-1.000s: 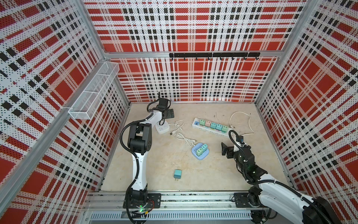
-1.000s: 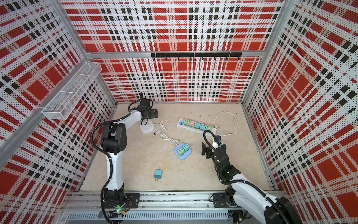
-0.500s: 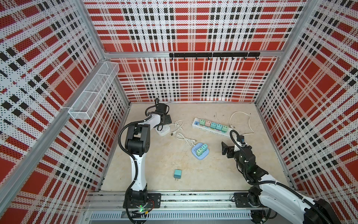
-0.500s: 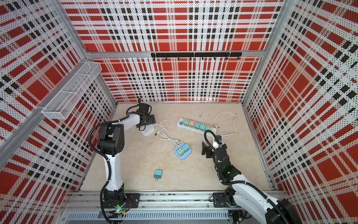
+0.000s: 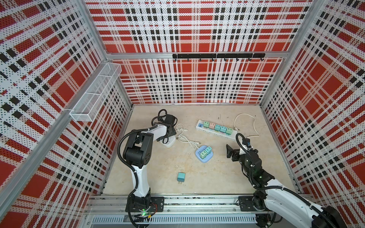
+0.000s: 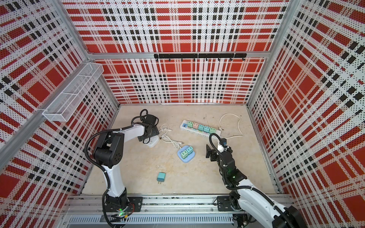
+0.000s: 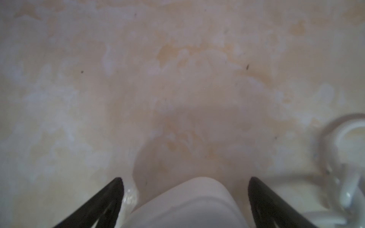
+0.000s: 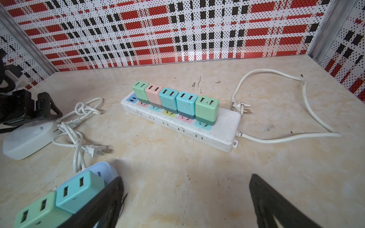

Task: Insert plugs into power strip
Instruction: Move the socket to the center of the table.

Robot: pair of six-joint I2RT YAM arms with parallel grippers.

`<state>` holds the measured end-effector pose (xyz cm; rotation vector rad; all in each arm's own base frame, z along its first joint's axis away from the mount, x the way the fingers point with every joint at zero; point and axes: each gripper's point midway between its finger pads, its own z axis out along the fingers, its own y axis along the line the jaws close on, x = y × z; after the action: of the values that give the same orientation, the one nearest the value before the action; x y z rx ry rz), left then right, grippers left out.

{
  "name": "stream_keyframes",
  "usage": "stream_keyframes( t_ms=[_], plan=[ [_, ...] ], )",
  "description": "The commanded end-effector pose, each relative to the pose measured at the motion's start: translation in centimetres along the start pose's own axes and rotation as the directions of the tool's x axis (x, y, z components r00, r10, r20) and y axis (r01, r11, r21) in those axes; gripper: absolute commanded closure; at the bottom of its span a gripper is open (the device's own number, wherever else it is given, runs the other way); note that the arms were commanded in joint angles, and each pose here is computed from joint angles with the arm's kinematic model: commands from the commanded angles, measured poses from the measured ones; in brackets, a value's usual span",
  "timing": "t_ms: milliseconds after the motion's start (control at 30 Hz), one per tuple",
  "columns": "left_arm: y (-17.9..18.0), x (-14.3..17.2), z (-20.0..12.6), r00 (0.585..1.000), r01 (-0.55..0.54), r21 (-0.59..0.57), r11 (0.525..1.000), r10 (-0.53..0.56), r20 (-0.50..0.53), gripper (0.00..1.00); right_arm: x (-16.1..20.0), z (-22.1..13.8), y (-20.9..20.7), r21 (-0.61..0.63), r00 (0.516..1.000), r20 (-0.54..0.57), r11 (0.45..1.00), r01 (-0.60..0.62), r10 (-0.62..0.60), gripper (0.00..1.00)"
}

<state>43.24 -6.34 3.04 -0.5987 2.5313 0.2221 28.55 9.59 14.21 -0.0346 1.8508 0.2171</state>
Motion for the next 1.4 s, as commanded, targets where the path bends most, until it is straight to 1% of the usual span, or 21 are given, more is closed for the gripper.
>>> stream_keyframes(
  t_ms=[0,167,300,467,700,800,900,1033,1133,1167,1300,1367],
  plan=[
    [0.2,1.6,-2.4,0.999,0.016,-0.023,1.000,-0.015,0.030,0.01,-0.5,-0.1,0.1,-0.009,1.000,0.029,1.000,-0.007,0.007,0.00],
    [0.7,3.8,-4.2,0.998,0.037,-0.019,0.999,-0.036,0.048,0.01,-0.5,-0.1,0.1,-0.012,1.000,0.026,1.000,-0.006,0.006,0.00],
    [0.5,5.9,-5.7,0.996,0.060,0.011,0.998,-0.060,0.071,0.00,-0.4,-0.2,0.1,-0.013,1.000,0.027,1.000,-0.006,0.006,0.00],
    [0.2,8.0,-7.2,0.994,0.060,0.043,0.997,-0.064,0.093,0.01,-0.4,-0.3,0.1,-0.016,1.000,0.028,1.000,-0.006,0.007,0.00],
    [0.2,10.6,-9.0,0.993,0.033,0.081,0.996,-0.042,0.113,0.01,-0.4,-0.4,0.1,-0.015,0.999,0.031,1.000,-0.009,0.010,0.00],
    [0.2,11.3,-10.0,0.990,0.020,0.098,0.995,-0.033,0.140,0.01,-0.4,-0.4,0.0,-0.012,1.000,0.030,1.000,-0.009,0.010,0.00],
    [0.2,11.8,-10.4,0.991,0.008,0.117,0.993,-0.024,0.135,0.01,-0.4,-0.3,-0.1,-0.008,0.999,0.030,1.000,-0.010,0.011,0.00],
    [0.5,11.1,-11.3,0.988,0.000,0.125,0.992,-0.020,0.155,0.01,-0.5,-0.2,0.0,-0.001,1.000,0.014,1.000,-0.008,0.008,0.00],
    [0.7,10.2,-12.8,0.984,0.000,0.151,0.989,-0.026,0.175,0.00,-0.6,-0.6,0.8,-0.022,0.999,-0.045,0.999,-0.024,0.023,0.11],
    [0.8,9.8,-13.3,0.982,-0.002,0.165,0.986,-0.029,0.185,0.01,-0.8,-0.9,1.1,-0.027,0.998,-0.056,0.999,-0.038,0.037,0.13],
    [1.5,8.0,-15.5,0.971,0.003,0.223,0.975,-0.056,0.231,0.01,-2.3,-3.6,5.3,-0.137,0.999,-0.042,0.990,-0.026,0.021,0.18],
    [2.5,7.4,-16.4,0.969,0.014,0.253,0.967,-0.076,0.236,0.01,-2.4,-4.8,7.7,-0.187,0.999,-0.047,0.982,-0.014,0.006,0.19]
  ],
)
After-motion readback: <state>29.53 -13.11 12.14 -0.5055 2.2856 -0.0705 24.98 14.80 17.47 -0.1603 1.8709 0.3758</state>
